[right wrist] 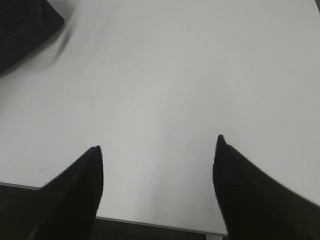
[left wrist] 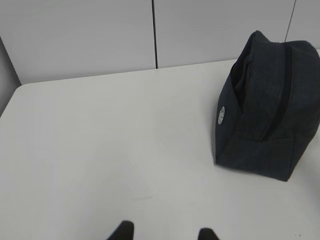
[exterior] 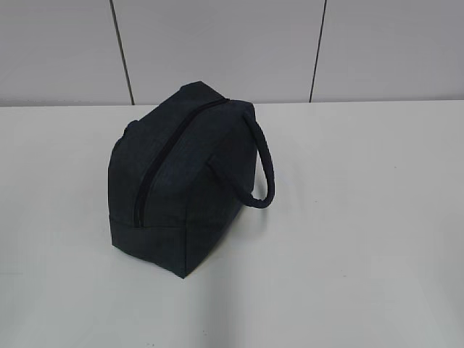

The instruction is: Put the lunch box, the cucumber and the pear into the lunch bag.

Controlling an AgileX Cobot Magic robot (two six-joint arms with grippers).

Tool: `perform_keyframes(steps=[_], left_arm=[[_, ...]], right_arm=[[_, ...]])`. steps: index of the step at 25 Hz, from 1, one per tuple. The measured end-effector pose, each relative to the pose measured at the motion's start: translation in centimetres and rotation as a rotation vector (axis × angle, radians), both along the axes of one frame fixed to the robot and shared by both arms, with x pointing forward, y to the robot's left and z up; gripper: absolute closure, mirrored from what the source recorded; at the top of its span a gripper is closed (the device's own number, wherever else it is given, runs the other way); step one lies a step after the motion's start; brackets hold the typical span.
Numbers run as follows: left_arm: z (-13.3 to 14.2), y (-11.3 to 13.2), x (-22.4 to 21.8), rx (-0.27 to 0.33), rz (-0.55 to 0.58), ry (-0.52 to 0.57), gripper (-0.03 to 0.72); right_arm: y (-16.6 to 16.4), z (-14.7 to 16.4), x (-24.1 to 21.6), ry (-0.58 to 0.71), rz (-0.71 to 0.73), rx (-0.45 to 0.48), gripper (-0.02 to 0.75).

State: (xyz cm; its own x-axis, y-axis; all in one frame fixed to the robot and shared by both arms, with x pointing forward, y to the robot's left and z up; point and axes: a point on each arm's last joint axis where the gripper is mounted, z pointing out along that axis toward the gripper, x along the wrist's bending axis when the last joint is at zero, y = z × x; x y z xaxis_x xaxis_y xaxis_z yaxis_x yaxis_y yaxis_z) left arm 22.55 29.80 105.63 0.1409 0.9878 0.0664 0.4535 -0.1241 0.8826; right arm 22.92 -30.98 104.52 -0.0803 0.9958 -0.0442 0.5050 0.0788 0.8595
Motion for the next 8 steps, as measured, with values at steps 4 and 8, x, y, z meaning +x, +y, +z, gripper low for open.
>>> perform_keyframes(steps=[4,8], left_arm=[[0.0,0.0,0.0,0.0,0.0,0.0,0.447],[0.0,0.0,0.0,0.0,0.0,0.0,0.447]], right_arm=[[0.0,0.0,0.0,0.0,0.0,0.0,0.203],[0.0,0.0,0.0,0.0,0.0,0.0,0.203]])
